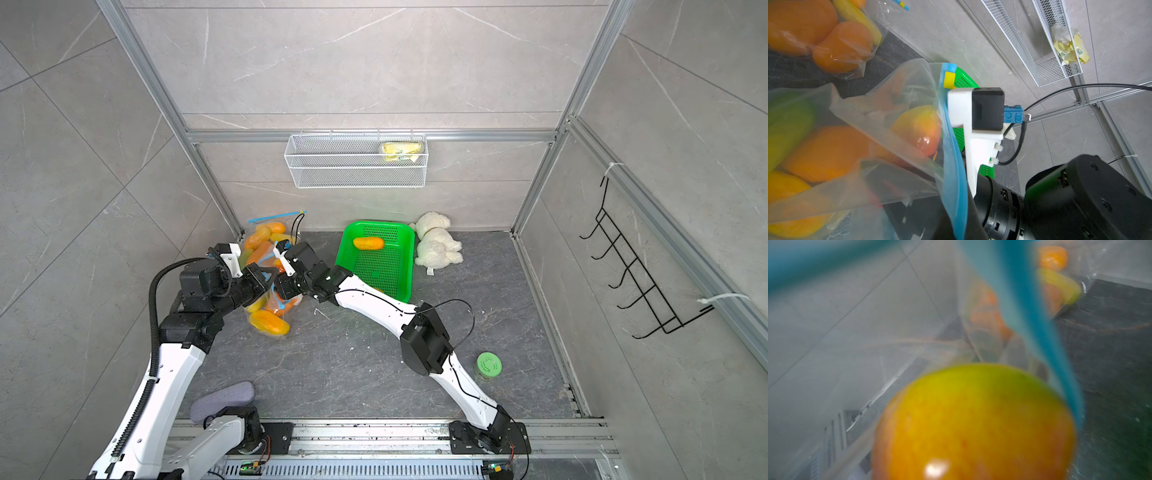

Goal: Place the mango in a zip-top bag and seal the zipper
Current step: Place the mango in the zipper food storage bag.

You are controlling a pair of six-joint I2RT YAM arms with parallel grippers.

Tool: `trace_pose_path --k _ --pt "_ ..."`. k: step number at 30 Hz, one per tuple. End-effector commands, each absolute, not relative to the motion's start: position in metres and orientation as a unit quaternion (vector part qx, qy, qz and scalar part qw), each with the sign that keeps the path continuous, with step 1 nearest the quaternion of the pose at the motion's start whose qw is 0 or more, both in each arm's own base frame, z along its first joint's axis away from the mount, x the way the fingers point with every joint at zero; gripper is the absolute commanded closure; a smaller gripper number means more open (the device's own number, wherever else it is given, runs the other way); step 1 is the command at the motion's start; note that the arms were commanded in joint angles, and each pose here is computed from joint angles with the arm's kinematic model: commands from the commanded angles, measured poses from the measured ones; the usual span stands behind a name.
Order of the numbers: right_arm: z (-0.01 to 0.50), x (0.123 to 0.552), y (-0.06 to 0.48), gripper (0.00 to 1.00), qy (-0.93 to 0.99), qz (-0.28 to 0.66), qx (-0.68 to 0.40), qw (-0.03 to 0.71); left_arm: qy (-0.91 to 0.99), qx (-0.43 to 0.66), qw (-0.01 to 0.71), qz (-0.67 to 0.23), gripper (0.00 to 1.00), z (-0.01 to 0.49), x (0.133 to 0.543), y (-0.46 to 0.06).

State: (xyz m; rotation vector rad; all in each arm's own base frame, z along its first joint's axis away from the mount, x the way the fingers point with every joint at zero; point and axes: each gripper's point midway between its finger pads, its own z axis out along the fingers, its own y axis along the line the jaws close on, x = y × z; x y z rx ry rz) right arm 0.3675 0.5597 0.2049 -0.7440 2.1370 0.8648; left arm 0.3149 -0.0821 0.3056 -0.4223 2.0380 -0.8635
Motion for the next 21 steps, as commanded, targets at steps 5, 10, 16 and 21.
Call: trace_pose_path --k 5,10,16,21 --pt "0.197 0.409 0.506 0.61 0.880 0.241 -0.178 0.368 0.801 -0.129 0.457 -0.364 1.00 0.334 0.306 -0.091" --pt "0.208 0.401 0.499 0.61 0.880 0.245 -0.170 0.370 0.808 -0.131 0.447 -0.362 1.00 0.324 0.310 -0.091" --pt "0.246 0.368 0.537 0.51 0.816 0.407 -0.204 0.355 0.809 -0.133 0.440 -0.366 1.00 0.319 0.312 -0.093" --pt "0.255 0.364 0.552 0.39 0.808 0.445 -0.198 0.332 0.808 -0.130 0.437 -0.373 1.00 0.320 0.312 -0.095"
